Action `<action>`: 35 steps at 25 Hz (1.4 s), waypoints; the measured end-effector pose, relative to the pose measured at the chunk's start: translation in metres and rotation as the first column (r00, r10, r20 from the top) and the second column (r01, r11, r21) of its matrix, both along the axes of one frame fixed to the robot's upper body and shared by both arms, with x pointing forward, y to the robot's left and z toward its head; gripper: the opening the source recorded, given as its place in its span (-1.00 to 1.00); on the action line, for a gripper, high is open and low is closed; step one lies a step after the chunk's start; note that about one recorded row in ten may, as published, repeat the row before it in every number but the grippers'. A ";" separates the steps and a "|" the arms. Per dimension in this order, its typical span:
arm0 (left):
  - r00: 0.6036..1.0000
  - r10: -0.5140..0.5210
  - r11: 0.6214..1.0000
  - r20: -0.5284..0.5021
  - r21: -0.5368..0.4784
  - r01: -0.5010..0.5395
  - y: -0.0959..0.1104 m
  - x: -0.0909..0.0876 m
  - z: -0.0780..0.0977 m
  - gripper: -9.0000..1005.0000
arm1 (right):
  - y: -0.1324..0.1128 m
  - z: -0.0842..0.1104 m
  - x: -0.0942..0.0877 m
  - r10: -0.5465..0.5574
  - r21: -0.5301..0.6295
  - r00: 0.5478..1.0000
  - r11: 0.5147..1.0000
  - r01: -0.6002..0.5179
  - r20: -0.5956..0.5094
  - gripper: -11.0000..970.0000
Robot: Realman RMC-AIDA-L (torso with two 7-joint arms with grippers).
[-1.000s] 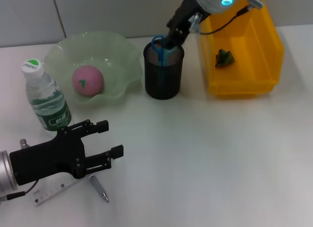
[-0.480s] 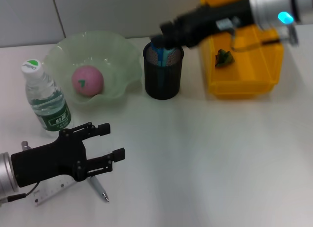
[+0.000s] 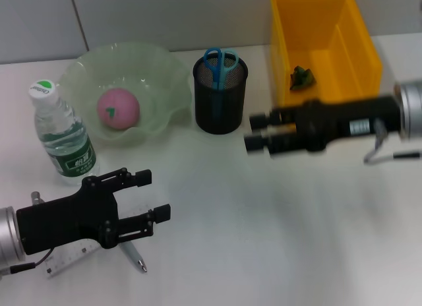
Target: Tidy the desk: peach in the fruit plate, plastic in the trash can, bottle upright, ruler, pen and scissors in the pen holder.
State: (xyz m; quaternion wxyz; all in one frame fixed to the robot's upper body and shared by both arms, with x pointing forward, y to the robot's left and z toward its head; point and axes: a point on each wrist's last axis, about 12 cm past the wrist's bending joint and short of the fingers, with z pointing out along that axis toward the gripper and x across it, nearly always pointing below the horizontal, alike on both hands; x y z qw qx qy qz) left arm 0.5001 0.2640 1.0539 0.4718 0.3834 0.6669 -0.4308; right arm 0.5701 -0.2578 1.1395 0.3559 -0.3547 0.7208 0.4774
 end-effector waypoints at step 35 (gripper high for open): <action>0.999 -0.038 0.997 -0.008 0.064 0.038 -0.002 0.005 0.000 0.53 | 0.005 -0.063 -0.029 -0.047 -0.110 0.997 0.993 0.053 0.053 0.49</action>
